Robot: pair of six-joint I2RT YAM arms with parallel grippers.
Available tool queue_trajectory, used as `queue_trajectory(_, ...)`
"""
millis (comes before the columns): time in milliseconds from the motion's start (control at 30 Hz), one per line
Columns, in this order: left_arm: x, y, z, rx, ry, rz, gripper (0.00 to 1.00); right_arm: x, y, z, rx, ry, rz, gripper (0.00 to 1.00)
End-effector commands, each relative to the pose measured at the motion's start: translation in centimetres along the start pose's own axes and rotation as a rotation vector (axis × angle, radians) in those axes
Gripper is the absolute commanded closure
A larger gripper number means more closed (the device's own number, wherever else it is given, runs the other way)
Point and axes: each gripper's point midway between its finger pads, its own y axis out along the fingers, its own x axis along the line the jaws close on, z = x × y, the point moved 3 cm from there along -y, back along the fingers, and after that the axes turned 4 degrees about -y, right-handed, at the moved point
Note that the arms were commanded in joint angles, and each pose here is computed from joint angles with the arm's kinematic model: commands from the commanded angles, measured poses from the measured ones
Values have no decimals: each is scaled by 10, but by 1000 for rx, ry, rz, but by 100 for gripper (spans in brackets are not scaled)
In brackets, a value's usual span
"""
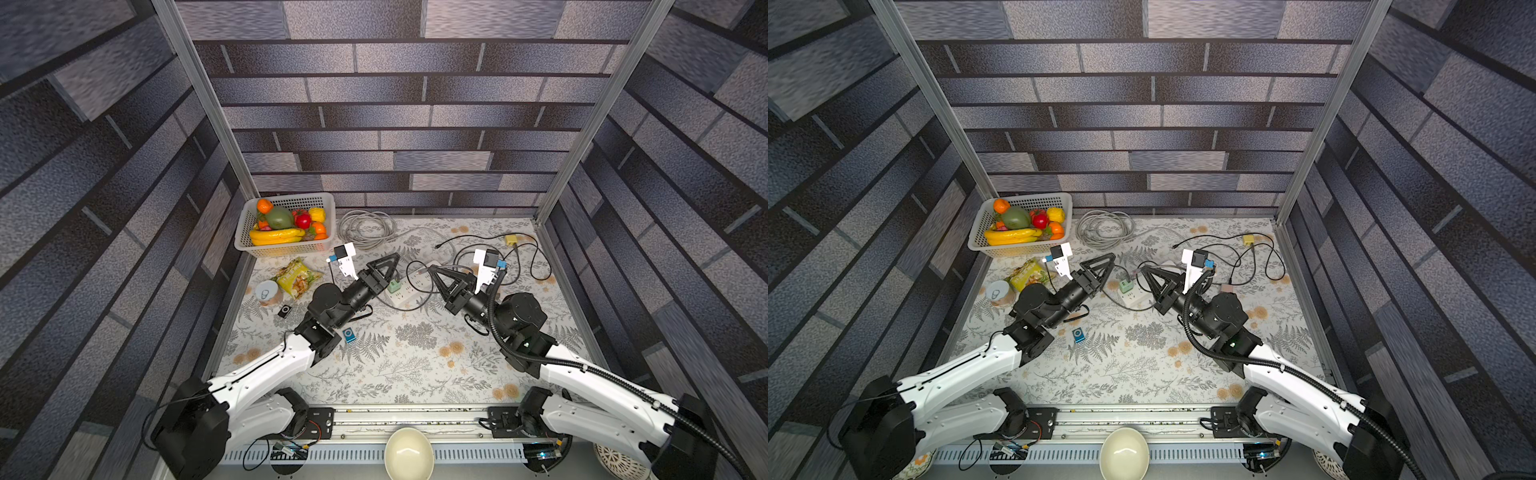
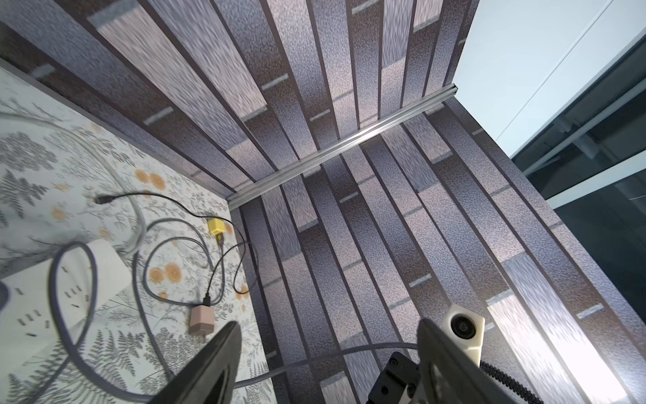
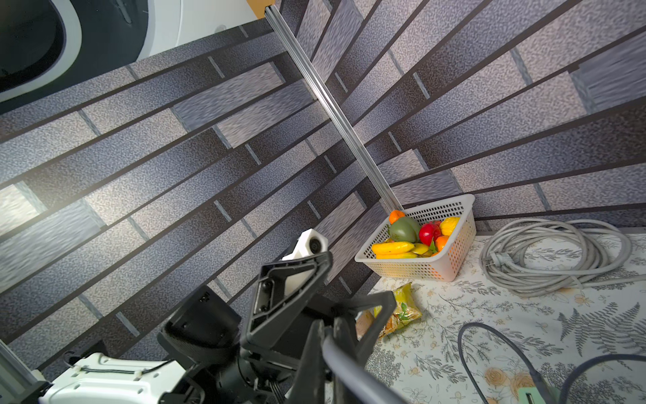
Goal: Charge mp3
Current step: Adjust the charging cable.
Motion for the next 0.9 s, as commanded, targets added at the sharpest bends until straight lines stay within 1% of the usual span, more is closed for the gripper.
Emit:
queue_trajectory(0, -45, 5, 8, 42, -94, 223, 22, 3, 0, -7, -53, 9, -17, 100)
queue_trajectory(100, -47, 4, 13, 51, -122, 250, 24, 1, 1, -6, -54, 10, -5, 100)
queue_trajectory(267, -62, 2, 20, 76, -96, 271, 26, -3, 3, -3, -59, 19, -1, 100)
queue_trajectory(333, -64, 2, 22, 85, -98, 282, 29, -3, 4, -3, -63, 22, -2, 100)
queue_trajectory(533, -54, 7, 28, 101, -144, 281, 38, -4, 8, -1, -62, 31, -10, 100)
queue_trajectory(667, -45, 11, 30, 108, -158, 253, 43, -3, 10, 1, -58, 42, -25, 100)
queue_trajectory(767, -48, 12, 29, 114, -165, 270, 46, -6, 10, 3, -58, 46, -14, 100)
queue_trajectory(867, -49, 13, 29, 118, -170, 273, 53, -7, 11, 5, -55, 49, -14, 100)
